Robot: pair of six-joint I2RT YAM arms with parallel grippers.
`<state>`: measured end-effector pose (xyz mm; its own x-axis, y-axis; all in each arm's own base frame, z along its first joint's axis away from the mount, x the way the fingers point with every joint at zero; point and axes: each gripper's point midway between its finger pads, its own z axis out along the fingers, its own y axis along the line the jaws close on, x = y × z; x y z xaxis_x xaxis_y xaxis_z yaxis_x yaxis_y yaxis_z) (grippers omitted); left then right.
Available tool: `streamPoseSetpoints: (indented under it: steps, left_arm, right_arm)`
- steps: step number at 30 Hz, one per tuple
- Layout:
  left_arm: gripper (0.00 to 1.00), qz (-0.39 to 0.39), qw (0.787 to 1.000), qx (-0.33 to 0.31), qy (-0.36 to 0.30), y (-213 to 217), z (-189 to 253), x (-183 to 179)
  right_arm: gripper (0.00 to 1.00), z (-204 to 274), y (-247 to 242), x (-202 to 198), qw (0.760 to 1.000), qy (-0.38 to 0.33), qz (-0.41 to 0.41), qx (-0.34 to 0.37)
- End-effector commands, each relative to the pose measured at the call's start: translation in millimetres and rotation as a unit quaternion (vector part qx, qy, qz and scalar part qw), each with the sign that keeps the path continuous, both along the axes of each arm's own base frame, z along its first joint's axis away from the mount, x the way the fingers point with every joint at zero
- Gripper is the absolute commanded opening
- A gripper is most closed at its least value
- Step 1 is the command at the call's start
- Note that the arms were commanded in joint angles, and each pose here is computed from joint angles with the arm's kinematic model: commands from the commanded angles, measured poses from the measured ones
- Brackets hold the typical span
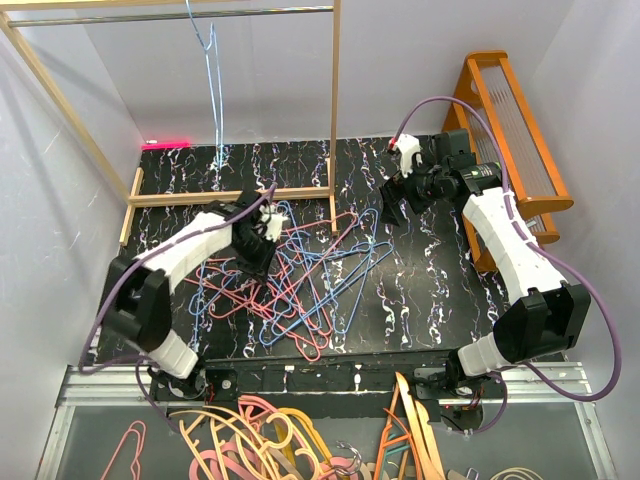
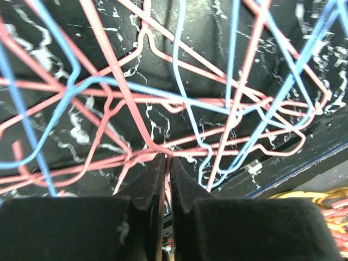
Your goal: Organize the hangers
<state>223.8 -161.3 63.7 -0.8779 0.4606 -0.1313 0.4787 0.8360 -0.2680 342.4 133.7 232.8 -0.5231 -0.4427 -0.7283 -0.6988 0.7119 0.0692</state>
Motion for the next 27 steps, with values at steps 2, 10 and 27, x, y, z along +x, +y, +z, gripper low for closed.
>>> streamPoseSetpoints:
  steps: [2,10,27]
  left_arm:
    - [0.0,-0.053,0.987,-0.016,-0.147,11.8,83.0,5.8]
    - [0.0,-0.082,0.976,-0.038,-0.198,17.7,119.0,-12.8]
    - [0.0,-0.079,0.968,-0.035,-0.235,24.2,134.3,-11.5]
  right_arm:
    - [0.99,53.5,38.8,5.6,0.979,-0.131,0.139,0.071]
    - [0.98,51.9,124.5,24.5,0.916,-0.274,0.281,0.08]
    - [0.96,-67.5,254.7,91.9,0.913,-0.242,0.306,0.122]
